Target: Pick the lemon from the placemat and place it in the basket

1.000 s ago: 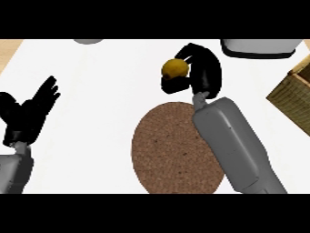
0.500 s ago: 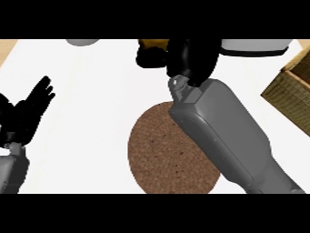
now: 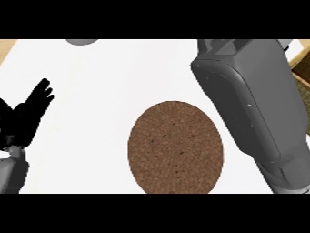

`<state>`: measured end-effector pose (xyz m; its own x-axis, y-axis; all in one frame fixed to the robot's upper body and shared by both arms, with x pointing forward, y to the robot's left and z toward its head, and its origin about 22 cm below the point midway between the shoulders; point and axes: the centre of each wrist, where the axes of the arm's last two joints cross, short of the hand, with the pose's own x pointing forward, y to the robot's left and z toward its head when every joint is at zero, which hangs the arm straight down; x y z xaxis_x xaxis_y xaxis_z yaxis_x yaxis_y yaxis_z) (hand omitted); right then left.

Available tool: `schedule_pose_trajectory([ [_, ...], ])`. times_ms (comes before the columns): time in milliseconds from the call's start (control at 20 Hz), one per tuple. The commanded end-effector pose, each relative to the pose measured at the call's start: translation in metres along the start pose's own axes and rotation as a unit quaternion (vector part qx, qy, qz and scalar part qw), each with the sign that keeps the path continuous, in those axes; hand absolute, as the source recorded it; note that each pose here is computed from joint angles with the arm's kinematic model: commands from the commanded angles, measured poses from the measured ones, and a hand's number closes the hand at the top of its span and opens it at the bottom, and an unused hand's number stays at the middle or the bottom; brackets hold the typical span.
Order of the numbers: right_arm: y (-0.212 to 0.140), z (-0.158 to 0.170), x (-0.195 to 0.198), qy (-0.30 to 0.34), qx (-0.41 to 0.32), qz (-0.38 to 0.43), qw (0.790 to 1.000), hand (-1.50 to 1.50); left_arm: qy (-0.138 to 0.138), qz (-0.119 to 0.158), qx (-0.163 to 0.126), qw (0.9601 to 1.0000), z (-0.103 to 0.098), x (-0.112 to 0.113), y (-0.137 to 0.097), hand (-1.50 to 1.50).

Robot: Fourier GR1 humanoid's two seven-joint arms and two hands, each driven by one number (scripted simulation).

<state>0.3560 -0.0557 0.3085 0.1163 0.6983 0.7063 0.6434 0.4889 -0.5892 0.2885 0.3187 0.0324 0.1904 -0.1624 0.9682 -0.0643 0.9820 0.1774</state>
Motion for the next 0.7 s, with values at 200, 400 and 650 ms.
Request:
schedule_pose_trajectory([
  [200, -0.037, -0.064, 0.008, 0.088, -0.064, 0.044, 0.993, 1.5, 0.004, 0.001, -0.005, 1.0, -0.006, 0.0, 0.008, 0.0],
  [400, -0.047, -0.096, -0.02, 0.109, -0.097, 0.103, 0.984, 1.5, -0.003, 0.004, 0.001, 1.0, -0.011, 0.017, 0.005, 0.0],
  [650, -0.058, -0.118, -0.046, 0.136, -0.125, 0.128, 0.975, 1.5, -0.01, 0.001, 0.0, 0.9999, 0.003, 0.004, -0.003, 0.0],
])
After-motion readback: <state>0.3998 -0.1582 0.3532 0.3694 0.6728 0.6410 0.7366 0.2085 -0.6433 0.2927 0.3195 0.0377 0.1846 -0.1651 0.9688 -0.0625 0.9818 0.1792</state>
